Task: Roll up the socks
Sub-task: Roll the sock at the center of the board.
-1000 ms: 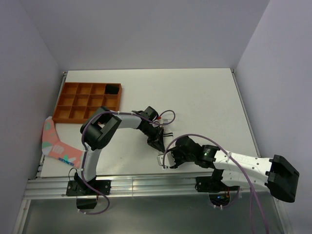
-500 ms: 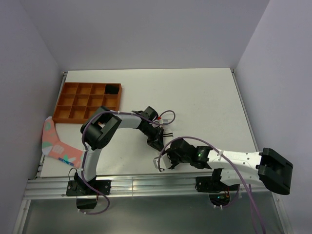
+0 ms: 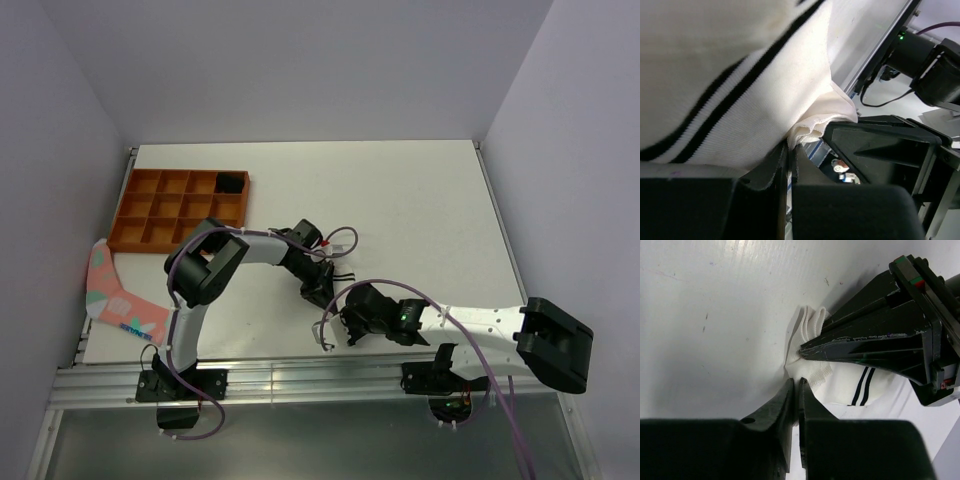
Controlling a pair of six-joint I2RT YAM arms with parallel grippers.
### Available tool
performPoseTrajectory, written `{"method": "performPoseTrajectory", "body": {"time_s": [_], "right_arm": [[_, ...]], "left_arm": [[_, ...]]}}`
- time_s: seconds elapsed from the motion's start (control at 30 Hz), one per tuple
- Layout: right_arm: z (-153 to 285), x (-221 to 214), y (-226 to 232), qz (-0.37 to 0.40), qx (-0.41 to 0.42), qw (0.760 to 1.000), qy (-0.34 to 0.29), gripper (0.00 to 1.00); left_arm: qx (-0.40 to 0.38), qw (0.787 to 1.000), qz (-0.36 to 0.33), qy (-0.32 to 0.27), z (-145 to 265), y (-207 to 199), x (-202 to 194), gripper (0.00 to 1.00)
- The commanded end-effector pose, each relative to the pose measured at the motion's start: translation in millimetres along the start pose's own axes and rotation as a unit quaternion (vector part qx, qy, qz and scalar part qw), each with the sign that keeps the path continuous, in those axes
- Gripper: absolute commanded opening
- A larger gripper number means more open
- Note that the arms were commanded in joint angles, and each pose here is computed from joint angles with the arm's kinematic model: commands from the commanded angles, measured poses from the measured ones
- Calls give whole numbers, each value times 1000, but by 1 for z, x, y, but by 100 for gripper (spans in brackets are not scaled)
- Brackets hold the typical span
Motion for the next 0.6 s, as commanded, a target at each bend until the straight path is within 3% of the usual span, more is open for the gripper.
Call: {"method": "performPoseTrajectory", "body": {"time_s": [0.0,0.33,0.43,0.47,0.57], "right_arm": [[5,5,0,-28,-1,999,-15,5],[14,2,9,-79,23,996,-30,2],[14,1,8,-79,13,996,-28,16],[14,1,7,-81,9,996,-26,29],[13,1,4,-78,10,997,-23,43]], "left_arm": [[41,998,22,-36,-4,27,2,2],[14,997,38,-62,-4,23,3,1],[16,997,39,-60,-4,24,3,0],[18,997,39,-58,-4,23,3,0],[17,997,38,-59,-2,23,2,0]]}}
Point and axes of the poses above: each gripper's point midway between its finger pads, its own z axis back along the fingers, its own y axis along the line the jaws close on, x = y × z, the point moved 7 cm from there along z, back along the fingers, and after that the axes turned 9 degrees about z, right-handed, at the moved point
